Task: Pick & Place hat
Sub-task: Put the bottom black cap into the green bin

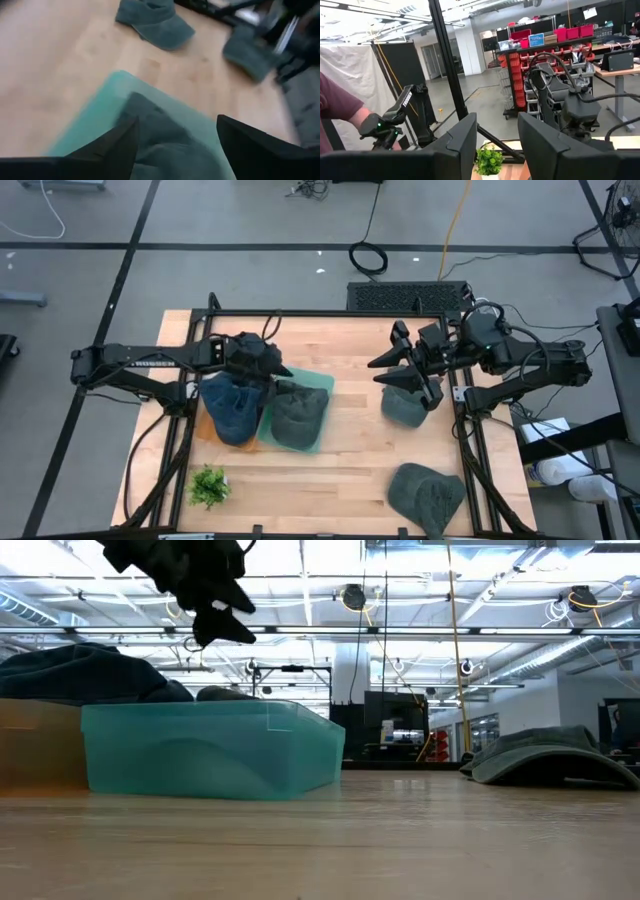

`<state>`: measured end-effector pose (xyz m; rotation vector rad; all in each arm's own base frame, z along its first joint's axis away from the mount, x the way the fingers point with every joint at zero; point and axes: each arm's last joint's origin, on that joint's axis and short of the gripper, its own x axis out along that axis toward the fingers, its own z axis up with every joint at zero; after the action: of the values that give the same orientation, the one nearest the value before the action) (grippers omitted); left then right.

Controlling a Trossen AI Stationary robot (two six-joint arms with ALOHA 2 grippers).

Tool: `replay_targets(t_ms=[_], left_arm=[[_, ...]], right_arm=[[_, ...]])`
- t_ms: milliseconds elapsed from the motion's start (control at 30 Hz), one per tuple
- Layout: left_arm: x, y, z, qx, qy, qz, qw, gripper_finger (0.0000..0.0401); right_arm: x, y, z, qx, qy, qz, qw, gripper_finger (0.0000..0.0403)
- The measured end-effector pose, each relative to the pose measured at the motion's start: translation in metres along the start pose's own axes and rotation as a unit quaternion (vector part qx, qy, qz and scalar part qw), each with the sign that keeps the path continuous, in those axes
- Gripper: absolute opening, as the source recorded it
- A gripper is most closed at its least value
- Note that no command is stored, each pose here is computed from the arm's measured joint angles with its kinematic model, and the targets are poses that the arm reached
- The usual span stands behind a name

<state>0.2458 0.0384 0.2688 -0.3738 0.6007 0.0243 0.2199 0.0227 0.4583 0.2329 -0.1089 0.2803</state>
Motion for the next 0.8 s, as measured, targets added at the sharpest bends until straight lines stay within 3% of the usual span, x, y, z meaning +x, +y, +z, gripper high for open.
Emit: replay_targets(t_ms=[100, 200, 367, 567, 800], left_arm=[[0.000, -0.003, -0.001, -0.098, 0.015, -0.040, 0.994, 0.0273], [0.000, -0.007, -0.001, -0.140, 0.036, -0.088, 0.986, 0.0274], [0.000, -0.020, 0.005, -0.144, 0.028, -0.168, 0.975, 0.0274], [-0.005, -0.038, 0.021, -0.126, -0.029, -0.269, 0.954, 0.0274], [-0.018, -0.057, 0.037, -0.145, -0.096, -0.346, 0.922, 0.0274]], right_arm=[[0.000, 0.000, 0.000, 0.000, -0.001, 0.000, 1.000, 0.0130], [0.000, 0.000, 0.000, 0.003, -0.001, 0.001, 1.000, 0.0130], [0.000, 0.000, 0.000, 0.005, -0.002, 0.000, 1.000, 0.0130], [0.000, 0.000, -0.001, 0.054, 0.003, -0.001, 0.999, 0.0138], [-0.009, -0.003, -0.009, 0.065, 0.055, -0.052, 0.995, 0.0211]])
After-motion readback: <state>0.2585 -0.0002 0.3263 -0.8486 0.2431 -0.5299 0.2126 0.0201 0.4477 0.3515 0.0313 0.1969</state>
